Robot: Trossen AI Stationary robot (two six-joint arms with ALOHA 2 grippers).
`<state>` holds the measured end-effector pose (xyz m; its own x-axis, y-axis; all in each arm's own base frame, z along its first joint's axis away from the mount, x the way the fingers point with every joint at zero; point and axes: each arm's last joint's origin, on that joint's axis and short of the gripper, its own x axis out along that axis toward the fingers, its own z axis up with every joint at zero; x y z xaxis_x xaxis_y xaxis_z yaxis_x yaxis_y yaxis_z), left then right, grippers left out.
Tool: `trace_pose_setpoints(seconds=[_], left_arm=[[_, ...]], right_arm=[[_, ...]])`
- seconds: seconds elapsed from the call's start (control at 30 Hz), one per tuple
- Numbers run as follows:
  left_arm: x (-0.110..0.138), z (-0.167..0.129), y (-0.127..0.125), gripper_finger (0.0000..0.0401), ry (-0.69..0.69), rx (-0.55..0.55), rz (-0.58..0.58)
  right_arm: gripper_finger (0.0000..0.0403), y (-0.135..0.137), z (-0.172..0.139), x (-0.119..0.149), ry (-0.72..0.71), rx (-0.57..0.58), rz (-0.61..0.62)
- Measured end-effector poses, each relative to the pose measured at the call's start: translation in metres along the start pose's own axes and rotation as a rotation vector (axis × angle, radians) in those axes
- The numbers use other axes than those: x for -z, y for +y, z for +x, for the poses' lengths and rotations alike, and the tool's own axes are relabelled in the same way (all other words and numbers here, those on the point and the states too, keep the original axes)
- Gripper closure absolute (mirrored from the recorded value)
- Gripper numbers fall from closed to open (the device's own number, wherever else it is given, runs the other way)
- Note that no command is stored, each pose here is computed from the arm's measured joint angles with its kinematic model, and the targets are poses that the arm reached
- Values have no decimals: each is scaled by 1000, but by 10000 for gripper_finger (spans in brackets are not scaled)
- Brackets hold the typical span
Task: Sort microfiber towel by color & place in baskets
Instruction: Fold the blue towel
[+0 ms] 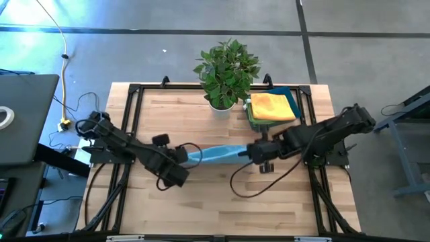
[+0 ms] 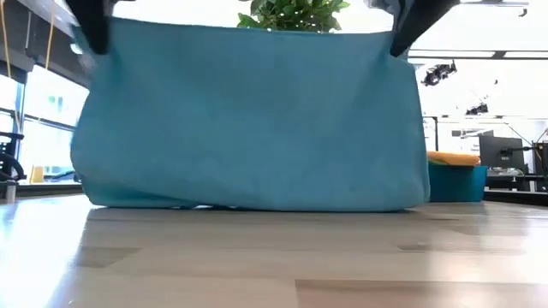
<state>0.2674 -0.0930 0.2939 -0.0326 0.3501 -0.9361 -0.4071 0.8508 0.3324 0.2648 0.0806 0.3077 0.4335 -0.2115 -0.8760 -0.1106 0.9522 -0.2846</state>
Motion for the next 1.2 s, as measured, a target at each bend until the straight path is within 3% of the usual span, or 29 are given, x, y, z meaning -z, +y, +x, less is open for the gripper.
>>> trace_pose_setpoints(seconds=[0.1,0.27,0.5,0.77,0.93,1.2], left_arm=[[-7,0,10,401,-71,-52,40],[-18,-3,36,401,-106,-85,95],[-20,-16,76,401,-167,-86,19],[-5,-41,120,401,-298,-117,-68],[-2,-43,130,401,-298,-118,-32],[-14,-32,121,401,-226,-112,81]], right_arm=[[403,-16,-16,-6,-11,118,-9],[403,-39,-37,-13,-20,198,-3],[403,-61,-52,-17,-30,261,33],[403,-73,-53,-17,-27,319,72],[403,-75,-53,-18,-14,362,12],[403,-80,-52,-18,-12,363,13]])
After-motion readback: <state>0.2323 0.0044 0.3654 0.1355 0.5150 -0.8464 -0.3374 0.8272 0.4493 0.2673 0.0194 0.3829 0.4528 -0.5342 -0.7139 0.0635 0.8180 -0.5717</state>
